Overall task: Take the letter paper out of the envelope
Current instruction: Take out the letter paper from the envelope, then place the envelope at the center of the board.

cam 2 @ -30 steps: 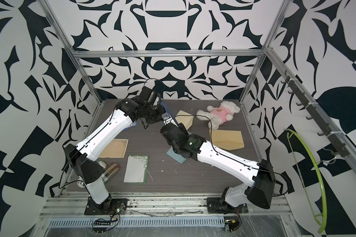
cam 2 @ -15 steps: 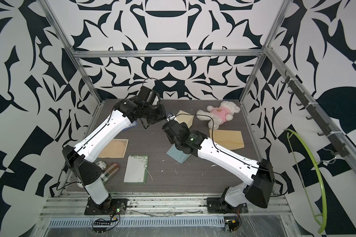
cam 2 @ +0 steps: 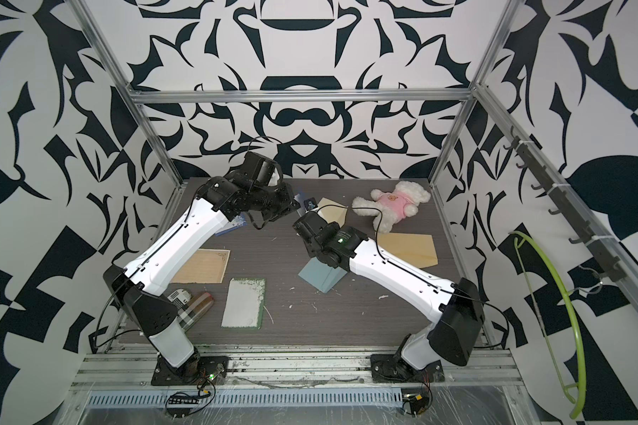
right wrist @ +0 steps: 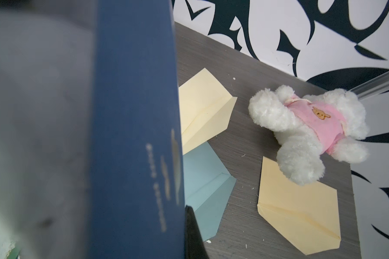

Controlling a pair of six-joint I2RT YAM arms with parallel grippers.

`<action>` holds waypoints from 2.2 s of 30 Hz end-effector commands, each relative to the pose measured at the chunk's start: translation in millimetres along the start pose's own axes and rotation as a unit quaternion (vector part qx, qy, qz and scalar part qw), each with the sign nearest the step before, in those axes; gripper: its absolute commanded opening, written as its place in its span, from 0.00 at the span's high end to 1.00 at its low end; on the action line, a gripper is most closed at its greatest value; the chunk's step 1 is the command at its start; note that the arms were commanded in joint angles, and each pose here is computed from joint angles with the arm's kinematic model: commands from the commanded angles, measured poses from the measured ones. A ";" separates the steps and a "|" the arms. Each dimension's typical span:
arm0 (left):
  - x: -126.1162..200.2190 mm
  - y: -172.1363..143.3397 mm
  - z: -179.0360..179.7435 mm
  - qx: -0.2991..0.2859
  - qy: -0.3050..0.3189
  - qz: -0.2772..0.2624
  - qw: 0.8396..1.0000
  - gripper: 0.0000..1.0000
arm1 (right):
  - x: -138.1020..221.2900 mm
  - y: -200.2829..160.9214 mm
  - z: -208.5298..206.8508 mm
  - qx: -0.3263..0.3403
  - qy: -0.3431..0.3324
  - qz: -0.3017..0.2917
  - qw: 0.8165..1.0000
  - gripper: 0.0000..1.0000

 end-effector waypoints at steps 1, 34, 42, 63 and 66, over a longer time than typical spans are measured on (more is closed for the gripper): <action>31.7 7.4 -20.4 -0.007 -0.054 -0.035 0.998 1.00 | 7.0 8.8 -9.4 -0.057 0.007 0.006 0.998 1.00; 8.4 2.0 28.2 0.016 -0.094 -0.044 0.994 1.00 | 34.0 -160.9 -141.1 -0.715 -0.140 0.002 0.685 1.00; -5.5 -8.5 44.1 0.024 -0.078 -0.031 0.996 1.00 | 11.9 -197.5 -129.0 -0.745 -0.165 0.085 0.641 0.93; -10.7 -18.6 59.2 0.036 -0.065 -0.024 0.997 1.00 | 20.5 -188.5 -125.2 -0.681 -0.224 0.148 0.681 0.56; -12.2 -17.1 60.6 0.038 -0.069 -0.019 0.997 1.00 | 33.4 -159.5 -130.5 -0.647 -0.222 0.110 0.721 0.54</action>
Point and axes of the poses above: each gripper's point midway between its finger pads, its own x axis back along the fingers, its own z axis along the line the jaws close on, y = z × x, the point moved 8 cm from there along x, back along the fingers, and after that the axes turned 7 degrees about -x, right-handed, at the moved point
